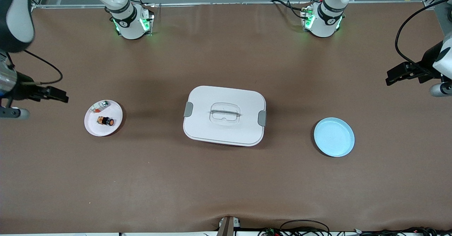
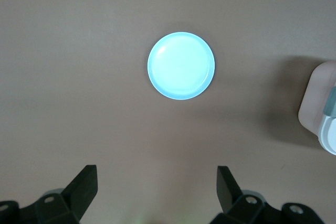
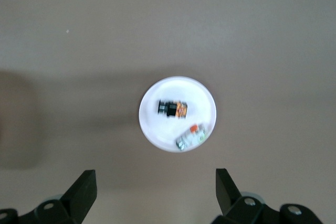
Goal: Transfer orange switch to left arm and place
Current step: 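Move the right gripper down over the switch on the white plate, then close the right gripper on the orange-black switch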
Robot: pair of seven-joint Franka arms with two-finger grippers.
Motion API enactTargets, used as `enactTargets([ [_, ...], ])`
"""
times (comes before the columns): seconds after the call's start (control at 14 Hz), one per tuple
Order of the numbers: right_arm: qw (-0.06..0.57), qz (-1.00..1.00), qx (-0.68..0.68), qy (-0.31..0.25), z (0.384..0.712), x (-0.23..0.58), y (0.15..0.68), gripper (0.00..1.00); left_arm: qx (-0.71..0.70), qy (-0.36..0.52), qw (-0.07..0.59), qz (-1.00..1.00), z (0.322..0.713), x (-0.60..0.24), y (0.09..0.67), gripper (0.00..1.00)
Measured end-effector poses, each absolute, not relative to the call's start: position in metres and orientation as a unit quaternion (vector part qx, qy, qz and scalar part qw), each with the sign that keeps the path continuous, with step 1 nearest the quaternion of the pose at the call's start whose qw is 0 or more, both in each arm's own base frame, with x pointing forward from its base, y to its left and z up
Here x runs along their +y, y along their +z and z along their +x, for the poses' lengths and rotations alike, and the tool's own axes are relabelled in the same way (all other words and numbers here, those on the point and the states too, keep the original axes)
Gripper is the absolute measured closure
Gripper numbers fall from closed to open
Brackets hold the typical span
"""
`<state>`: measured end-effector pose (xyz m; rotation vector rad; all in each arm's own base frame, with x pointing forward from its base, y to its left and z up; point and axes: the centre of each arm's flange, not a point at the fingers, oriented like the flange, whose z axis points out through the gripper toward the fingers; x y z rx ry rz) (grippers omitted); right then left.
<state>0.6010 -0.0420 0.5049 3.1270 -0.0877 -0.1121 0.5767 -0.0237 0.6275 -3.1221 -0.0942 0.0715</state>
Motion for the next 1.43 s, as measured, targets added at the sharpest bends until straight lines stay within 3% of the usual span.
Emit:
enactTargets([
  [0.43,0.009,1.000,-0.027,0.009,0.595,-0.042,0.402,0.00,-0.038,0.018,0.008,-0.999,0.577,-0.015,0.632,0.00],
  [1.0,0.011,0.999,-0.030,-0.044,0.594,-0.047,0.294,0.00,-0.032,0.024,0.008,-0.999,0.577,-0.022,0.629,0.00],
  [1.43,0.012,0.997,-0.038,-0.065,0.590,-0.059,0.254,0.00,-0.020,0.025,0.008,-0.999,0.576,-0.036,0.628,0.00],
])
